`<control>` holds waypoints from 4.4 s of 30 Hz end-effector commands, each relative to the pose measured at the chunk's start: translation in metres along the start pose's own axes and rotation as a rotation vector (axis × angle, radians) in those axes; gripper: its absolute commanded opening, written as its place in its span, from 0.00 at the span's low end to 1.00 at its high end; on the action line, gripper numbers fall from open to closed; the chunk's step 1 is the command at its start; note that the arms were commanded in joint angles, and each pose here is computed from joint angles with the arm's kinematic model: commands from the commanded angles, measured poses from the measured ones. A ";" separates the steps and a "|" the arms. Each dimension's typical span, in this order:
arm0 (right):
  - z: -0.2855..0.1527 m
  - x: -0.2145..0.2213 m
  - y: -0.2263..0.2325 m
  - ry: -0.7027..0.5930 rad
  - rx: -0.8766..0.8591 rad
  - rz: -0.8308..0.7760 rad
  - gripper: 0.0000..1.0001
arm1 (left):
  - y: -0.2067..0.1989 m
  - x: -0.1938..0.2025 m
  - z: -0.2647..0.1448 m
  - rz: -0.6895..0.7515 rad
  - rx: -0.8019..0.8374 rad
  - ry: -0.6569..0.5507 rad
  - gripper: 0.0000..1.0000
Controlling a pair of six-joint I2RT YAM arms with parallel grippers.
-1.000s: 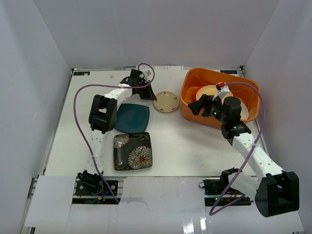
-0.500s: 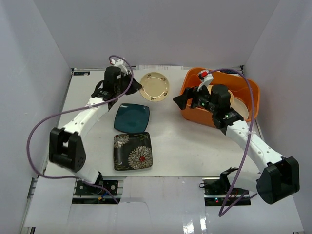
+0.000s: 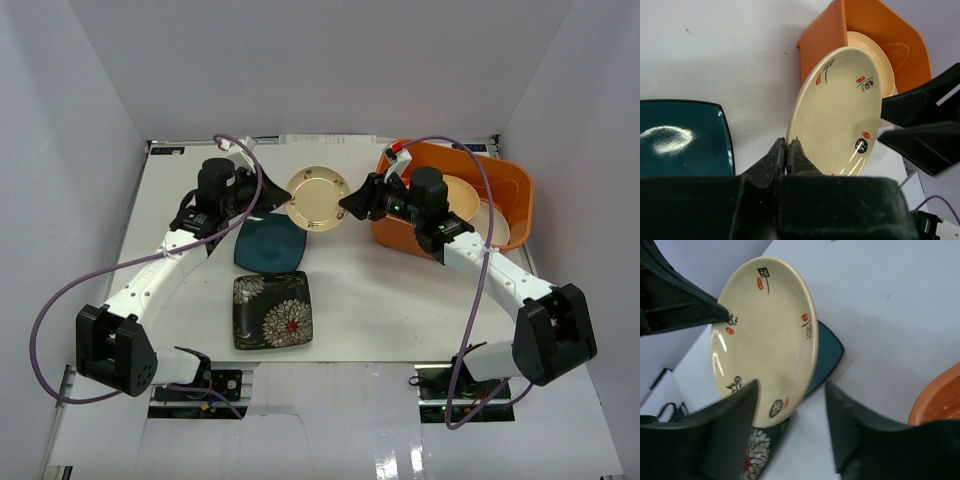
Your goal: Place the plates into the plastic bin on the countertop
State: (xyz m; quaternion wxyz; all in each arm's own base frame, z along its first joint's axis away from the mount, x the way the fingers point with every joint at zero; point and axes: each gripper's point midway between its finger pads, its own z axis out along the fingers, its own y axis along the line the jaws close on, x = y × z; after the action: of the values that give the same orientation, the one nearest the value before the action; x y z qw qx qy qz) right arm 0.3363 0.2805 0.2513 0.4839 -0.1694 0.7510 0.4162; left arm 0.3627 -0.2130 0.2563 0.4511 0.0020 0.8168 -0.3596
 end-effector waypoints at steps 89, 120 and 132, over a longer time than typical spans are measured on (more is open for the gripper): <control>0.125 0.204 -0.025 0.177 0.155 0.348 0.44 | 0.262 0.183 0.006 -0.480 -0.416 0.571 0.46; 0.149 0.200 0.037 0.233 -0.165 0.554 0.09 | 0.167 0.121 0.009 -0.539 -0.013 0.304 0.20; 0.135 0.188 0.049 0.228 -0.205 0.532 0.44 | 0.122 0.080 -0.012 -0.478 0.138 0.140 0.00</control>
State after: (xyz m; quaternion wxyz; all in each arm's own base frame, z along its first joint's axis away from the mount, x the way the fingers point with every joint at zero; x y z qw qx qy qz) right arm 0.3606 0.3976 0.0375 0.3219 0.0282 0.8185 0.4750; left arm 0.3632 -0.0897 0.0586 0.2796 -0.2394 0.8419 -0.3946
